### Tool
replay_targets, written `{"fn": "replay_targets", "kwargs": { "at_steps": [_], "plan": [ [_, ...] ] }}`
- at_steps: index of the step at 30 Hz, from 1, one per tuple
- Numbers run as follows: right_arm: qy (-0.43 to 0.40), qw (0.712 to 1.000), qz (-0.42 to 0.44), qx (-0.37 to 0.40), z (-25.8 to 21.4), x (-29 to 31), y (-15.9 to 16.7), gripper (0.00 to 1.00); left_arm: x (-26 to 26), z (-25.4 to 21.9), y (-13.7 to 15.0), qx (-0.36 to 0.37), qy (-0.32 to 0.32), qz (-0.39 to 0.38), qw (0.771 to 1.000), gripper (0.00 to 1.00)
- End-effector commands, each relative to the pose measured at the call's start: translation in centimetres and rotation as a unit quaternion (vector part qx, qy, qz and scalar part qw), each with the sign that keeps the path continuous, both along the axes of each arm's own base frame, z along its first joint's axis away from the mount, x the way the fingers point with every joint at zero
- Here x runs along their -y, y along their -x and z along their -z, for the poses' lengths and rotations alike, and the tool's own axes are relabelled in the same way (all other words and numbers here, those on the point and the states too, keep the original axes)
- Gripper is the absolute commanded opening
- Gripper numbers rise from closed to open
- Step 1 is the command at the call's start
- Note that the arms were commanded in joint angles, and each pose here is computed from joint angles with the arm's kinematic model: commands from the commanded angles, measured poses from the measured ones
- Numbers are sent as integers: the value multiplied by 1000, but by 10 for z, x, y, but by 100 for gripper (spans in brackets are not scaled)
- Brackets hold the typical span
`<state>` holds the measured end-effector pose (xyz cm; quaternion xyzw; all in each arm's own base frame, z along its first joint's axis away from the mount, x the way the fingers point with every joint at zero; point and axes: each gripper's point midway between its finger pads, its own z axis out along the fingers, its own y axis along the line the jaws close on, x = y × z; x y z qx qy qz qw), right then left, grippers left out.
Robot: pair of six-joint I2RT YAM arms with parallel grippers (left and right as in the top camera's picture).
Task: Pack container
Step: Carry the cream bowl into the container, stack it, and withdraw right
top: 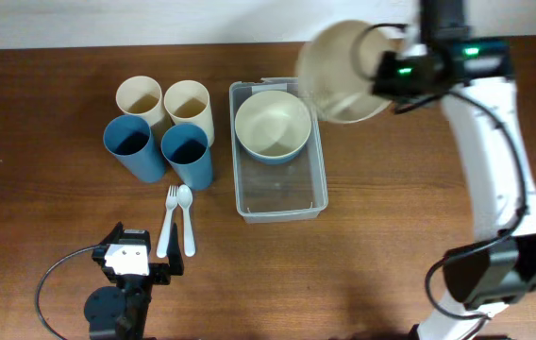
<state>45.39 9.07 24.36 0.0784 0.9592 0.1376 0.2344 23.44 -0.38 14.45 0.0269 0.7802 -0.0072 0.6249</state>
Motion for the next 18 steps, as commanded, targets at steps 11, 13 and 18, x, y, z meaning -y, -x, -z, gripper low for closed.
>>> {"fn": "replay_targets", "kwargs": {
  "at_steps": [11,13,18],
  "plan": [
    [12,995,-91,-36,114,-108,-36,4,2,0,0,2,-8,9,1000,100],
    [13,995,-91,-41,123,-109,-38,4,2,0,0,2,-8,8,1000,100],
    [11,994,-99,-42,124,-110,-37,41,2,0,0,2,-8,9,1000,100]
  ]
}}
